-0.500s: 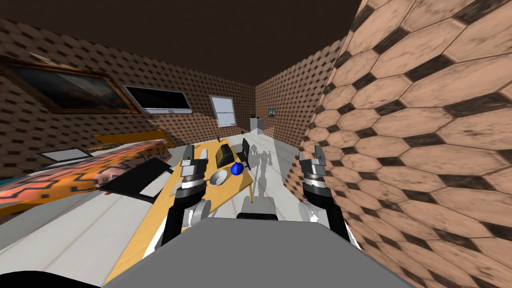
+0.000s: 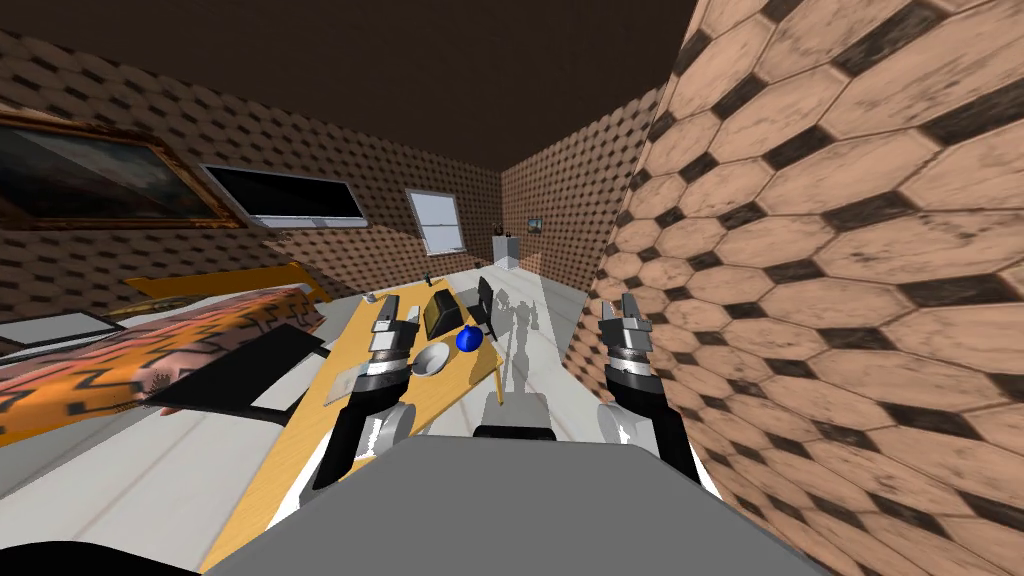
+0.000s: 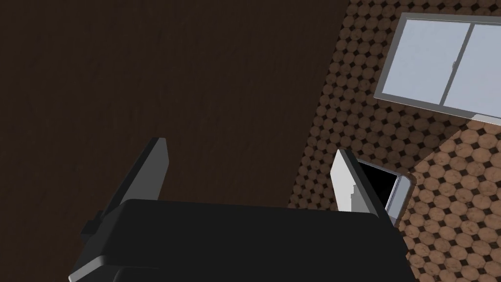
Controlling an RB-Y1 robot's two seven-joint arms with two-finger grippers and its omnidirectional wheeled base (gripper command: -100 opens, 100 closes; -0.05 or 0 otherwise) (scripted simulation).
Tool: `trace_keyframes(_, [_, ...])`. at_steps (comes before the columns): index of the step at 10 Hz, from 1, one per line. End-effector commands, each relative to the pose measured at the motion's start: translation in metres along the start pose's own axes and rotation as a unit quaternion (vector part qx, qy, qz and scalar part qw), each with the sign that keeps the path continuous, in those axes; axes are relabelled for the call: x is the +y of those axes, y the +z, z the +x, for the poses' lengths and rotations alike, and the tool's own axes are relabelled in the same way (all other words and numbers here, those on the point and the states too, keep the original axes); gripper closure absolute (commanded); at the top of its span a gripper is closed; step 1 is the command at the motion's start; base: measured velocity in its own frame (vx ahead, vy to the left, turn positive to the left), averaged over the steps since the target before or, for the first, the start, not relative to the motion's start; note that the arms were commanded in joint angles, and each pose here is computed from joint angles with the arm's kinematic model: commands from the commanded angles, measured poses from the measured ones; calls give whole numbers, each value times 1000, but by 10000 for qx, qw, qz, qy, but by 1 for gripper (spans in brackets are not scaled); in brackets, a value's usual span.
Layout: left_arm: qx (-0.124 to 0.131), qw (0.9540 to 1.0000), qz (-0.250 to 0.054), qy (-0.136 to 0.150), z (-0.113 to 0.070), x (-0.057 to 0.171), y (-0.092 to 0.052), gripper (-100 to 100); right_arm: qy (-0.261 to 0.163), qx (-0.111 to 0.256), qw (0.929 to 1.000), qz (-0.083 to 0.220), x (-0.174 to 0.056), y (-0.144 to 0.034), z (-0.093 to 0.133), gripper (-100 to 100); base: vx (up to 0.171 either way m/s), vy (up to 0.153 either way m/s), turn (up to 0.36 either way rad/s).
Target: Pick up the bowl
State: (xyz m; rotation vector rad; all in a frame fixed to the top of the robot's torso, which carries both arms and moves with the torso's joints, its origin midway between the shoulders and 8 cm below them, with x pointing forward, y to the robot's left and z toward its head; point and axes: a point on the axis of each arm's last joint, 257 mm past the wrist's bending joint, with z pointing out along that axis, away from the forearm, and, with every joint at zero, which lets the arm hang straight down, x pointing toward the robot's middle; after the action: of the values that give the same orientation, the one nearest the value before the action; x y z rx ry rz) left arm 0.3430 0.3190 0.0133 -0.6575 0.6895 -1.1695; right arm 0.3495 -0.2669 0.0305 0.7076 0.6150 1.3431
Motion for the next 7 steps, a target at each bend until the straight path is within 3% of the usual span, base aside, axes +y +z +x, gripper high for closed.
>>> trace_keyframes(1, [46,9993,-352,-77,-2,23,-4,-100,0,0,10000,0,0,0,0,0,-27,27,-161])
trace_keyframes(3, [70,9963,-831,-185,-9,54,-12,-100,0,0,10000,0,0,0,0,0,-24,32,-181])
trace_keyframes(4, [71,9962,-846,-185,-9,55,-12,-100,0,0,10000,0,0,0,0,0,-19,26,-61])
trace_keyframes(6, [60,9904,-1347,-308,-18,87,-23,-100,0,0,10000,0,0,0,0,0,-20,20,-191])
trace_keyframes(7, [64,9896,-1403,-308,-18,90,-24,-100,0,0,10000,0,0,0,0,0,-22,25,-60])
